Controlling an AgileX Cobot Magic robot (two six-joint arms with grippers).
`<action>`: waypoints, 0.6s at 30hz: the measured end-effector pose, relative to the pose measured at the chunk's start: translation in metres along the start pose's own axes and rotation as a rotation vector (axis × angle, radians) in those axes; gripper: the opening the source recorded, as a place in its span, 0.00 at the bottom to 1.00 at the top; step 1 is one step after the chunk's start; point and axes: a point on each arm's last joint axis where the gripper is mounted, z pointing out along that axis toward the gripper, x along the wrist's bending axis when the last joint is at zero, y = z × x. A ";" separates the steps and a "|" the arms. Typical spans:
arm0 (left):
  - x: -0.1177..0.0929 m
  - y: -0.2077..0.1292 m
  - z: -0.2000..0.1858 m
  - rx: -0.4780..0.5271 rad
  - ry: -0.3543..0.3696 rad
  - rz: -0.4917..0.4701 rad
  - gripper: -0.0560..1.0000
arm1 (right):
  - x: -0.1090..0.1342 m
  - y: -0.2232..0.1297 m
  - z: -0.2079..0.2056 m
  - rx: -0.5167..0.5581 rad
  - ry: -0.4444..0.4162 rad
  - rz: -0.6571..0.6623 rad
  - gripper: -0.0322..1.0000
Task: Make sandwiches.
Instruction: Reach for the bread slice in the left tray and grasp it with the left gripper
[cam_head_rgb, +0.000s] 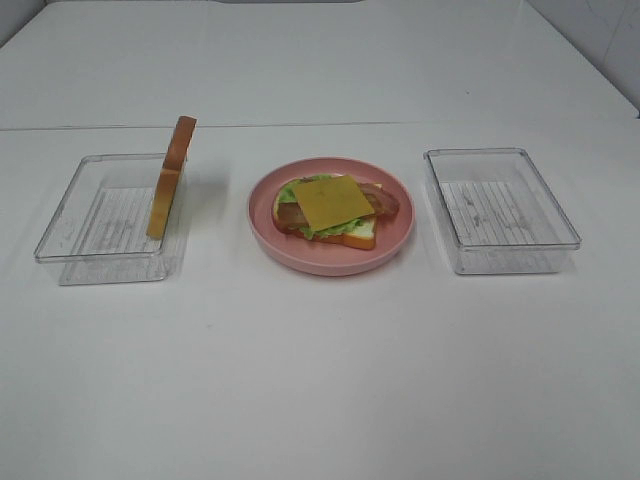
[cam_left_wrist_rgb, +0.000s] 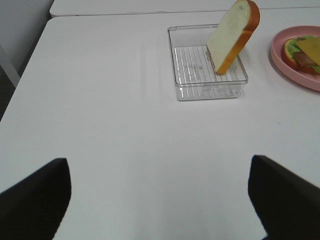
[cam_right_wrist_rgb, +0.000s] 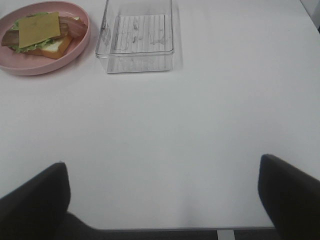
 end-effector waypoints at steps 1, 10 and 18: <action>0.000 0.000 0.000 0.000 0.000 0.000 0.88 | 0.000 0.000 0.000 0.000 0.000 0.000 0.98; 0.000 0.000 0.000 0.000 -0.001 0.000 0.88 | 0.000 0.000 0.000 0.000 0.000 0.000 0.98; 0.000 0.032 0.009 0.089 0.000 -0.005 0.92 | 0.000 0.000 0.000 0.000 0.000 0.000 0.98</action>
